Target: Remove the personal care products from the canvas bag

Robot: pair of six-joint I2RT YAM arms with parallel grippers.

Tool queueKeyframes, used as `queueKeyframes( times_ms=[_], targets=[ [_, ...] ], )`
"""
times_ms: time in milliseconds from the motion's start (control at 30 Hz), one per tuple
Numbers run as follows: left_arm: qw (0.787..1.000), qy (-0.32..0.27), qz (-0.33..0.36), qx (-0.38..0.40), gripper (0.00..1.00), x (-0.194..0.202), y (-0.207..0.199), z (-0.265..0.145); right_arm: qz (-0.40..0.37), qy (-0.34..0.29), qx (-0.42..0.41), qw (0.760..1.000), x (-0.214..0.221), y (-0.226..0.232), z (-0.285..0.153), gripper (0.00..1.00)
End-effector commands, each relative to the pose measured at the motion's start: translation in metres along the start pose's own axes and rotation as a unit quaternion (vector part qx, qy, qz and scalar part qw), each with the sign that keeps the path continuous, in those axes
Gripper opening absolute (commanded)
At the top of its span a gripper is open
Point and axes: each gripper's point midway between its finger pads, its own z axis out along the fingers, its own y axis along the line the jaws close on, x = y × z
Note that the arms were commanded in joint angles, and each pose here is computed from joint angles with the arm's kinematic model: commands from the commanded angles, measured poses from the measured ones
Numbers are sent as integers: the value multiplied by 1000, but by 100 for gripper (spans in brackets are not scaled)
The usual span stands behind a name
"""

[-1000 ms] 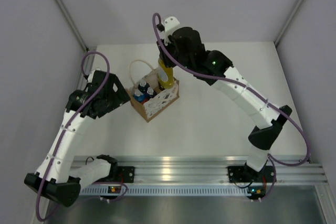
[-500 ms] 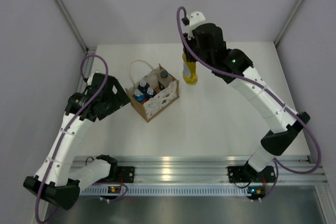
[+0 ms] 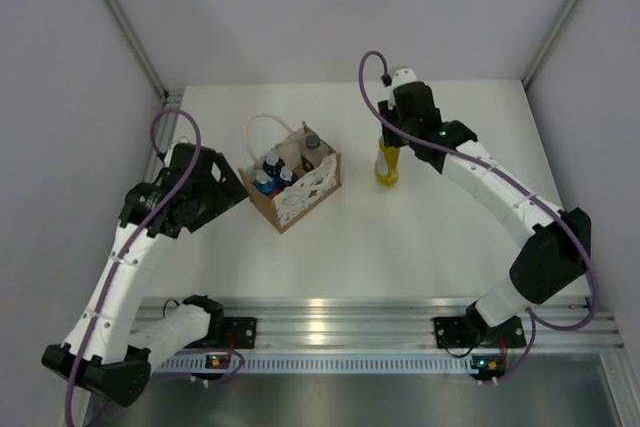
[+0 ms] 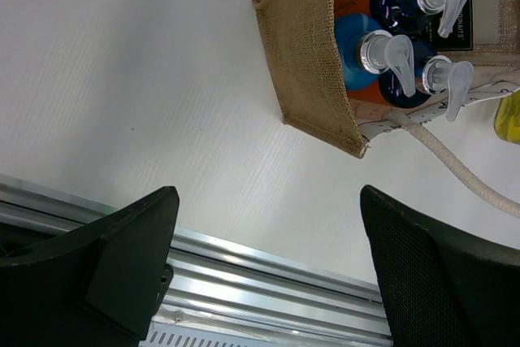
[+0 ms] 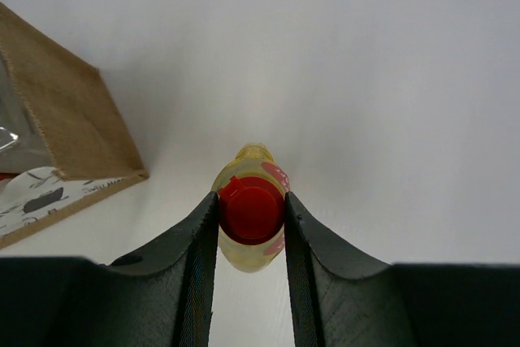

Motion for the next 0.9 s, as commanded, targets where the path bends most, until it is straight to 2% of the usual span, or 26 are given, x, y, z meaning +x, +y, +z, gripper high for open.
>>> queueKeyframes(
  times_ms=[0,333,367,433,467,533,567,600,733,867],
  targets=[
    [1000,3,3,18,97,3,-3,-5,65,-167,-12,984,-85,-16,-20,0],
    [999,17,7,31,97,10,-4,-7,74,-112,18,991,-40,-37,17,2],
    [999,17,8,32,97,11,-4,-8,76,-107,20,991,-36,-38,21,10],
    [999,17,9,35,97,11,-4,-8,79,-97,21,992,-28,-40,25,18],
    [999,18,10,36,97,12,-4,-9,80,-97,22,992,-28,-40,26,30],
    [999,22,14,39,98,13,-4,-9,80,-92,23,992,-24,-41,27,39],
    [999,25,16,39,98,14,-4,-8,79,-92,23,992,-24,-41,27,49],
    [999,28,18,41,98,15,-5,-8,78,-92,24,992,-24,-42,27,53],
    [998,31,30,41,98,16,-5,-7,76,-90,13,993,-29,-39,22,67],
    [998,36,34,42,98,16,-7,-6,73,-95,-17,993,-41,-25,12,68]
  ],
)
